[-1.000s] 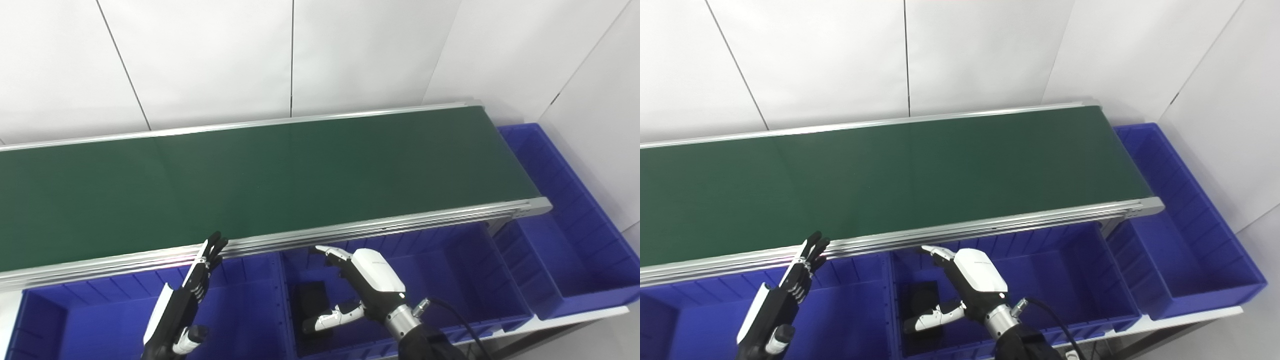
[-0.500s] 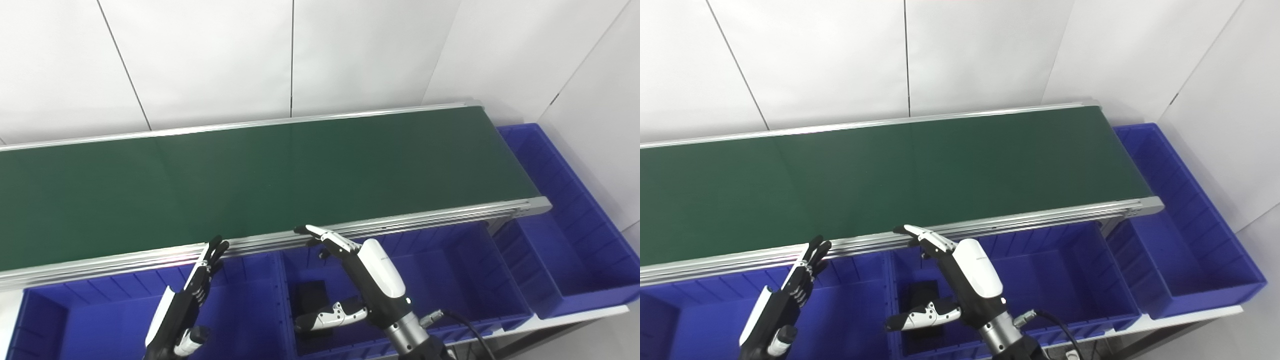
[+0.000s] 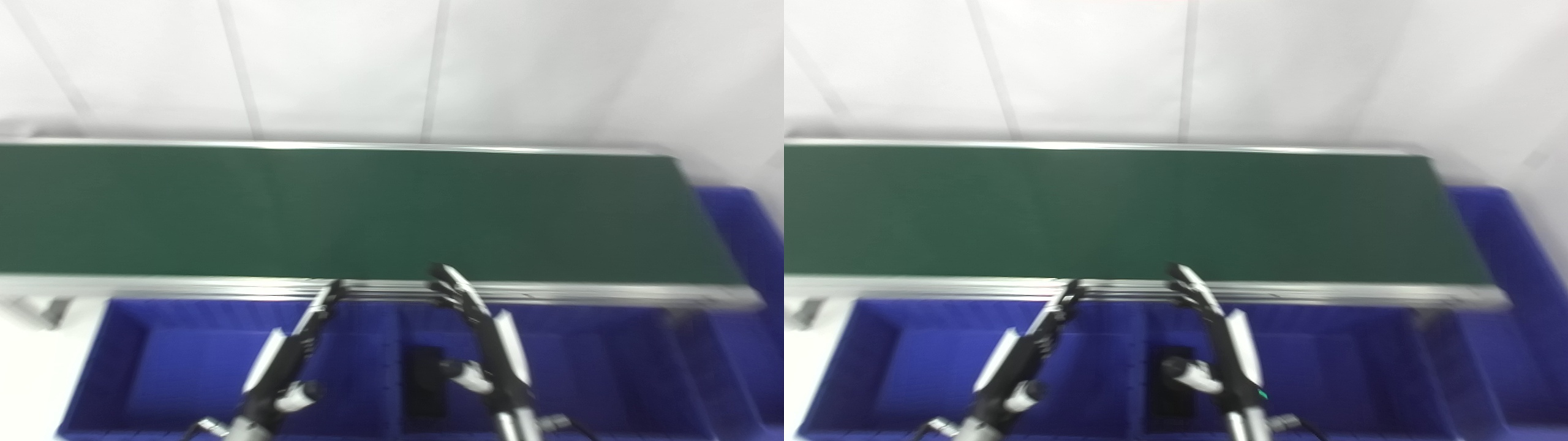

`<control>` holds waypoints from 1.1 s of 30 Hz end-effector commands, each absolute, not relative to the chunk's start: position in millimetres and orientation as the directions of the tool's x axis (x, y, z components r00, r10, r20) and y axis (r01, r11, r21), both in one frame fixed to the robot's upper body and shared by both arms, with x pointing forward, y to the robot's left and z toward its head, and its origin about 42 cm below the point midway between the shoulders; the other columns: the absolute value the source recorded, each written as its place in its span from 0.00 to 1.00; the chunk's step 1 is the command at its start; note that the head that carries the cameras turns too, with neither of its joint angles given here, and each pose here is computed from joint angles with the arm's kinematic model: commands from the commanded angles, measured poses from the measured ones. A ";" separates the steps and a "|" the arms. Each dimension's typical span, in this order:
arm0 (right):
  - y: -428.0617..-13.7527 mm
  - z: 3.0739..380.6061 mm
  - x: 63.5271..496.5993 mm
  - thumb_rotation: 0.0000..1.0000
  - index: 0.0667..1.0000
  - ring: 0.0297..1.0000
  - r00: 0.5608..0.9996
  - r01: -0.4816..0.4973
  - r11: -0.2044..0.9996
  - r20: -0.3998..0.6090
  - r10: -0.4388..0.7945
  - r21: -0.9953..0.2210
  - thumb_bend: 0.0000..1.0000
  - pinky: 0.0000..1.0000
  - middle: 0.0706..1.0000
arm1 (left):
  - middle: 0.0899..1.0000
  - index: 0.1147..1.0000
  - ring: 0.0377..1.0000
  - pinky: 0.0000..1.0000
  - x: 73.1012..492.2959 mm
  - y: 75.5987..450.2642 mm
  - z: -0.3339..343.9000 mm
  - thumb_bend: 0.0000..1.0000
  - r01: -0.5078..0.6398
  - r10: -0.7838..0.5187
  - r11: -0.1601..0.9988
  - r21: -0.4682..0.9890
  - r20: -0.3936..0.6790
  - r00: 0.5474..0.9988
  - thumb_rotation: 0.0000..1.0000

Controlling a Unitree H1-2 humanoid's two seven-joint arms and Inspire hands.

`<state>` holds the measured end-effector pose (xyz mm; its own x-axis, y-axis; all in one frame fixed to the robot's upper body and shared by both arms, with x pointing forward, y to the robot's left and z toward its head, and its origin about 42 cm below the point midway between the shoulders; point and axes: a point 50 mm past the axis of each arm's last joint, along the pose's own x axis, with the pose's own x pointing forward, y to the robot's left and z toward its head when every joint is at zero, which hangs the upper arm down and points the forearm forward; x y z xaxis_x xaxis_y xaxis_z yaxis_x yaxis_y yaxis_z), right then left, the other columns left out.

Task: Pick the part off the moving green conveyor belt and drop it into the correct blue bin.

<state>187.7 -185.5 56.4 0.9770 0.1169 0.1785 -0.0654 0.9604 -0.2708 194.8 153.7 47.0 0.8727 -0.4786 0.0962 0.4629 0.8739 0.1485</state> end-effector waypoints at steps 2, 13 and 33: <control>-188.1 60.0 184.7 1.00 0.90 0.80 0.970 -0.051 0.976 0.223 0.100 -0.212 1.00 0.76 0.86 | 0.97 1.00 0.99 1.00 196.0 149.5 55.5 1.00 0.444 -0.468 0.881 0.164 0.161 0.869 0.98; -189.4 50.9 181.5 0.99 0.90 0.83 0.976 -0.073 0.974 0.187 0.115 -0.215 1.00 0.78 0.87 | 0.97 1.00 1.00 1.00 192.7 147.8 56.5 1.00 0.443 -0.471 0.878 0.183 0.160 0.867 0.98; -168.5 48.9 181.7 0.96 0.89 0.91 0.969 -0.144 0.972 0.173 0.176 -0.186 1.00 0.84 0.91 | 0.98 1.00 1.00 0.99 197.1 163.1 53.4 1.00 0.444 -0.474 0.874 0.197 0.146 0.868 0.99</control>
<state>179.0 -172.7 40.4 0.9815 0.1598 0.1058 -0.1350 0.9682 -0.2105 192.0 164.1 45.3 0.8760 -0.4752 0.0819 0.4560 0.8716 0.1799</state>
